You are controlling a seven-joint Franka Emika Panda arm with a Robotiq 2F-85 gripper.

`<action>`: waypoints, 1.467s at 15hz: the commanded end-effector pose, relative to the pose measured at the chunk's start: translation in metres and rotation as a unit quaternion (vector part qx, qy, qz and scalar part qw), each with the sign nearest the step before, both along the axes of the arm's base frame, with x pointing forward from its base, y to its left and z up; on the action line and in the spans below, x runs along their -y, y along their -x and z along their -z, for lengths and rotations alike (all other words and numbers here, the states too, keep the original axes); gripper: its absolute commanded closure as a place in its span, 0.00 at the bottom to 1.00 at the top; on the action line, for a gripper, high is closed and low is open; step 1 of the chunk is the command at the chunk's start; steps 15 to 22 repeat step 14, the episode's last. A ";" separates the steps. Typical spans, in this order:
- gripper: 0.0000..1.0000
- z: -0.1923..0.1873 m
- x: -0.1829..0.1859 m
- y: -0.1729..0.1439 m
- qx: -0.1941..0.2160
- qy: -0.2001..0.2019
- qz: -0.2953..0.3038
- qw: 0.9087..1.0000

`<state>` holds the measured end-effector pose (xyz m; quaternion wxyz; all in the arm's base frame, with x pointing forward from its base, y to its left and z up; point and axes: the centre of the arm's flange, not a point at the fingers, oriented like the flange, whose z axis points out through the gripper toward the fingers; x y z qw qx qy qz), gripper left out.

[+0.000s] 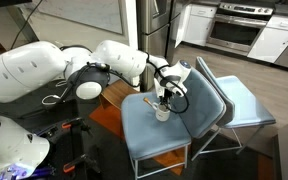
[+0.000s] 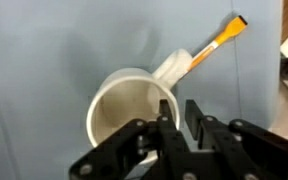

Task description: Move the cup slightly to the left of the chair

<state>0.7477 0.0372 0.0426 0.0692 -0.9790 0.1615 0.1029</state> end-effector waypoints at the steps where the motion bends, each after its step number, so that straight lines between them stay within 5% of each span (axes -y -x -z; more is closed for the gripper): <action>1: 0.45 -0.015 -0.001 -0.017 -0.013 -0.016 -0.002 1.000; 7: 0.01 -0.059 -0.012 0.011 -0.011 -0.009 -0.005 1.000; 22: 0.00 -0.094 -0.011 0.041 -0.020 -0.001 -0.014 1.000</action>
